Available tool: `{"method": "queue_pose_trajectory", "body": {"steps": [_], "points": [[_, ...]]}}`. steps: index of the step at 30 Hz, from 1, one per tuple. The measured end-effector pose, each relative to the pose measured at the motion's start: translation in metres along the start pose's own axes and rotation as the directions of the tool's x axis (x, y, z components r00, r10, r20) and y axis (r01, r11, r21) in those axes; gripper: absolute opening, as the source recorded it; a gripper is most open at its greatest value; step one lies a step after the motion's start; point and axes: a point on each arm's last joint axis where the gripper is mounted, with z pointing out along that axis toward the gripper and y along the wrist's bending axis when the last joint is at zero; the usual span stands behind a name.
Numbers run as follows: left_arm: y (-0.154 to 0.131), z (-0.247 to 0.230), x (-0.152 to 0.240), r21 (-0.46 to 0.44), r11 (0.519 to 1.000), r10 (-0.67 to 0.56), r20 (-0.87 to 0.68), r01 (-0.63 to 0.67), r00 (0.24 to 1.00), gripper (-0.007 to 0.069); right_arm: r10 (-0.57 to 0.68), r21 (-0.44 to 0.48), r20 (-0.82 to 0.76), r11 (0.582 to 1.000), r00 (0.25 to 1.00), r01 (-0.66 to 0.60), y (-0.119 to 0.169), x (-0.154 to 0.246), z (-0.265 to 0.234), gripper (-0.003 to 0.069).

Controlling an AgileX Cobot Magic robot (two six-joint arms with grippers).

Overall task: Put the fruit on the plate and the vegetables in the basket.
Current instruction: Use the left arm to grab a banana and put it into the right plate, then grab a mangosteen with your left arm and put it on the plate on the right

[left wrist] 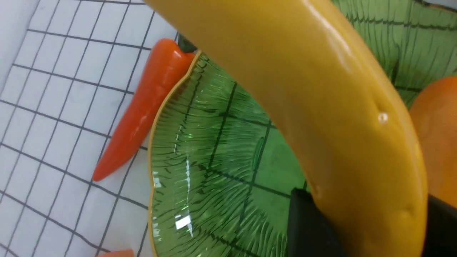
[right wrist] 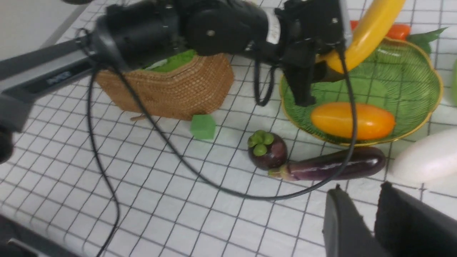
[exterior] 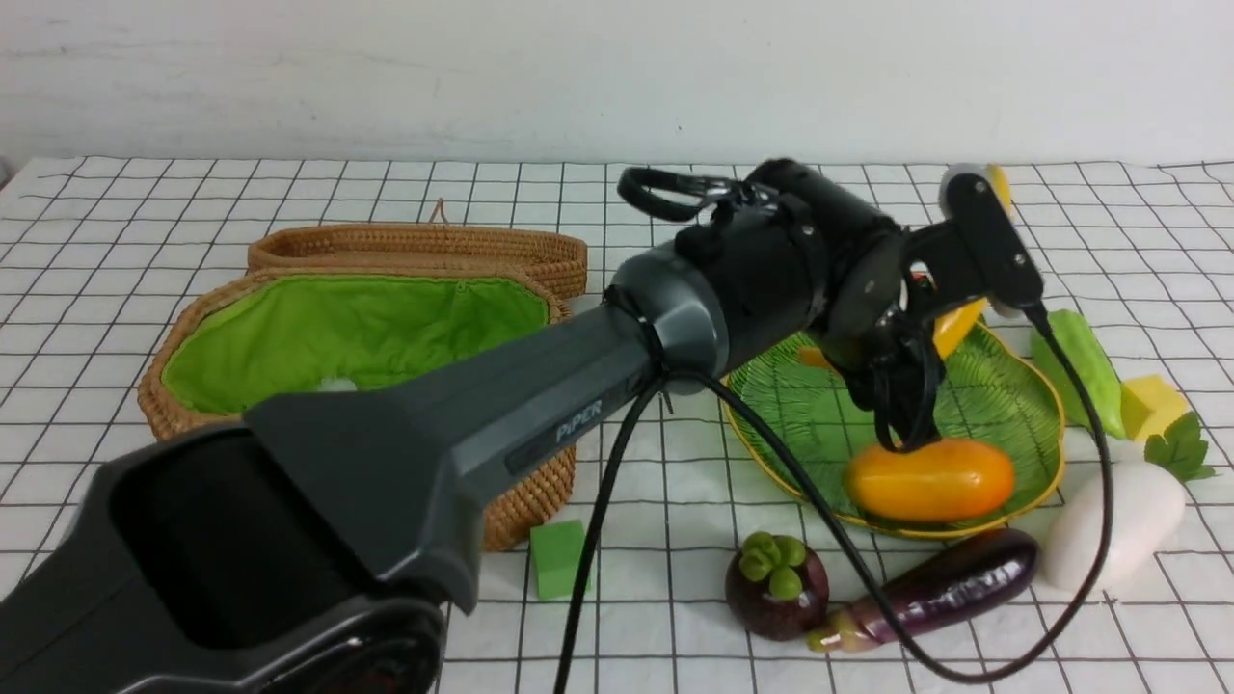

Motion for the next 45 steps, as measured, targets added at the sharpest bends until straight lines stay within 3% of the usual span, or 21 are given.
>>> {"method": "queue_pose_trajectory", "body": {"steps": [4, 9, 10, 12, 17, 20, 22, 25, 26, 27, 29, 37, 42, 44, 45], "points": [[0.008, 0.016, 0.016, 0.009, 0.998, -0.057, -0.009, 0.057, 0.998, 0.0319, -0.013, -0.071, -0.041, 0.997, 0.999, 0.01, 0.006, 0.004, 0.0, 0.0176], [0.01, 0.019, 0.021, 0.039, 0.992, -0.124, -0.001, 0.124, 0.992, 0.0456, -0.029, -0.1, -0.055, 0.995, 0.998, 0.024, 0.009, 0.005, -0.001, 0.0179], [0.009, 0.019, 0.021, 0.05, 0.99, -0.135, -0.001, 0.135, 0.991, 0.0529, -0.031, -0.101, -0.05, 0.995, 0.998, 0.026, 0.009, 0.005, -0.001, 0.018], [0.007, 0.019, 0.021, 0.066, 0.987, -0.148, -0.008, 0.148, 0.989, 0.0584, -0.031, -0.102, -0.039, 0.994, 0.999, 0.027, 0.009, 0.004, -0.001, 0.018], [0.005, 0.013, 0.022, 0.094, 0.982, -0.158, -0.039, 0.161, 0.987, 0.0621, -0.031, -0.104, -0.029, 0.994, 0.999, 0.028, 0.009, 0.003, -0.001, 0.018], [0.012, -0.015, 0.013, 0.108, 0.977, -0.18, -0.054, 0.185, 0.982, 0.0549, -0.031, -0.104, -0.028, 0.994, 0.999, 0.028, 0.009, 0.003, -0.001, 0.018], [0.018, -0.039, 0.004, 0.117, 0.962, -0.242, -0.052, 0.246, 0.969, 0.0463, -0.033, -0.099, -0.024, 0.995, 0.999, 0.031, 0.009, 0.003, 0.0, 0.0182], [0.026, -0.086, -0.008, 0.134, 0.917, -0.366, -0.088, 0.375, 0.926, 0.0244, -0.037, -0.092, -0.02, 0.995, 0.999, 0.035, 0.008, 0.002, 0.0, 0.0183], [0.027, -0.093, -0.01, 0.141, 0.916, -0.367, -0.081, 0.375, 0.927, 0.0244, -0.037, -0.091, -0.02, 0.995, 0.999, 0.035, 0.008, 0.002, 0.0, 0.0183], [0.029, -0.116, -0.012, 0.14, 0.894, -0.411, -0.125, 0.426, 0.903, 0.0107, -0.042, -0.084, -0.016, 0.996, 0.999, 0.041, 0.008, 0.002, 0.0, 0.0183], [0.029, -0.147, -0.012, 0.151, 0.876, -0.426, -0.203, 0.458, 0.882, -0.0011, -0.063, -0.078, -0.011, 0.995, 0.998, 0.062, 0.007, 0.001, 0.0, 0.0183], [0.025, -0.204, -0.004, 0.131, 0.838, -0.492, -0.237, 0.529, 0.838, -0.0013, -0.07, -0.079, -0.004, 0.994, 0.998, 0.069, 0.007, 0.001, 0.0, 0.019], [-0.002, -0.191, 0.023, 0.195, 0.846, -0.406, -0.367, 0.496, 0.837, 0.0003, -0.078, -0.082, 0.005, 0.994, 0.997, 0.078, 0.008, 0.0, 0.0, 0.0194], [-0.017, -0.172, 0.037, 0.258, 0.848, -0.34, -0.408, 0.464, 0.847, 0.0071, -0.085, -0.084, 0.007, 0.993, 0.996, 0.085, 0.008, 0.0, 0.0, 0.0194], [-0.023, -0.161, 0.041, 0.29, 0.843, -0.321, -0.404, 0.453, 0.856, 0.014, -0.087, -0.084, 0.007, 0.993, 0.996, 0.087, 0.008, 0.0, 0.0, 0.0194]]}}
